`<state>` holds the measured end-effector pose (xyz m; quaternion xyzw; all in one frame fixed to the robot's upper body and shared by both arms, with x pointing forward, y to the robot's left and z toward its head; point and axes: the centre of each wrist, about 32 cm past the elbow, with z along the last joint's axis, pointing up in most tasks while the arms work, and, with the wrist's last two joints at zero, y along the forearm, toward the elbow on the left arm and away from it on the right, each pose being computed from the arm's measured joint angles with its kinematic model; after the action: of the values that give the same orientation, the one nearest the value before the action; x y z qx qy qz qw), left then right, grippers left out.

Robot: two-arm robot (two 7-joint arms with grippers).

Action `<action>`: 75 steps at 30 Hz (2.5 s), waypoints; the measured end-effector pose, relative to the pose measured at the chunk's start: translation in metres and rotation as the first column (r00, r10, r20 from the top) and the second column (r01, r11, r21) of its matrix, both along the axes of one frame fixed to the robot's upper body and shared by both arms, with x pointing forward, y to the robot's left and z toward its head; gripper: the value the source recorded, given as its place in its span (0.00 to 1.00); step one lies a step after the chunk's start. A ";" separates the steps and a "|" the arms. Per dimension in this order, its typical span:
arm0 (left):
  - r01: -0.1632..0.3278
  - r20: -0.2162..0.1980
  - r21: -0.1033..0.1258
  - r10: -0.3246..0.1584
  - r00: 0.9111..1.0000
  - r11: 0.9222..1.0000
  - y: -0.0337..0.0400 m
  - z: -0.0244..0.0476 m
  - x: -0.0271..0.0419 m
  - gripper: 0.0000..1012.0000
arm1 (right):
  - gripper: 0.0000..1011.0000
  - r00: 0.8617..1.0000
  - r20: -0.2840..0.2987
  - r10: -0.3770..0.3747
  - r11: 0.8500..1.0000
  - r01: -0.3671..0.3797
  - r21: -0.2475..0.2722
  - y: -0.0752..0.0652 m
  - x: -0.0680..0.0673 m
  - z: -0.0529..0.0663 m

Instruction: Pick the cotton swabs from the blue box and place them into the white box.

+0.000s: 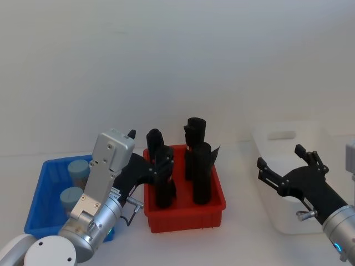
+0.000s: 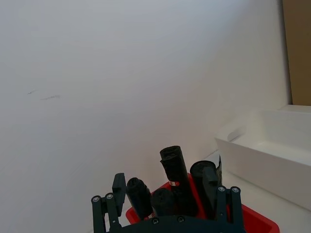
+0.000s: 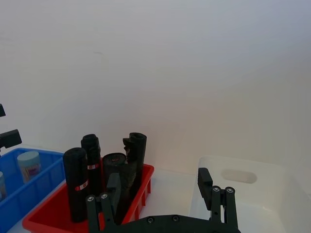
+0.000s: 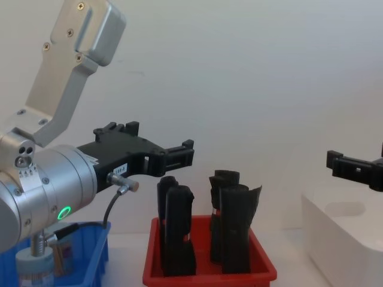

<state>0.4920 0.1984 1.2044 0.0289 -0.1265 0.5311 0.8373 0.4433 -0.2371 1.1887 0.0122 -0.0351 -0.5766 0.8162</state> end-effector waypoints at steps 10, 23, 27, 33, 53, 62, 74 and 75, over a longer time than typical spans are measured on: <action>0.000 0.000 0.000 0.000 1.000 1.000 0.0000 0.0000 0.0000 0.99 | 0.99 1.000 0.000 0.000 1.000 0.000 0.000 0.000 0.000 0.000; 0.000 0.000 0.000 0.000 1.000 1.000 0.0000 0.0000 0.0000 0.99 | 0.99 1.000 0.000 0.000 1.000 0.000 0.000 0.000 0.000 0.000; 0.000 0.000 0.000 0.000 1.000 1.000 0.0000 0.0000 0.0000 0.99 | 0.99 1.000 0.000 0.000 1.000 0.000 0.000 0.000 0.000 0.000; 0.000 0.000 0.000 0.000 1.000 1.000 0.0000 0.0000 0.0000 0.99 | 0.99 1.000 0.000 0.000 1.000 0.000 0.000 0.000 0.000 0.000; 0.000 0.000 0.000 0.000 1.000 1.000 0.0000 0.0000 0.0000 0.99 | 0.99 1.000 0.000 0.000 1.000 0.000 0.000 0.000 0.000 0.000; 0.000 0.000 0.000 0.000 1.000 1.000 0.0000 0.0000 0.0000 0.99 | 0.99 1.000 0.000 0.000 1.000 0.000 0.000 0.000 0.000 0.000; -0.003 -0.003 -0.001 0.003 1.000 1.000 -0.0009 0.0006 0.0005 0.99 | 0.99 1.000 0.000 0.000 1.000 0.000 0.000 0.000 0.000 0.000; -0.004 -0.005 -0.002 0.004 1.000 1.000 -0.0012 0.0008 0.0008 0.99 | 0.99 1.000 0.000 0.000 1.000 0.000 0.000 0.000 0.000 0.000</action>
<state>0.4928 0.1973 1.2052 0.0296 -0.1240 0.5330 0.8365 0.4433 -0.2371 1.1887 0.0122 -0.0351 -0.5766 0.8162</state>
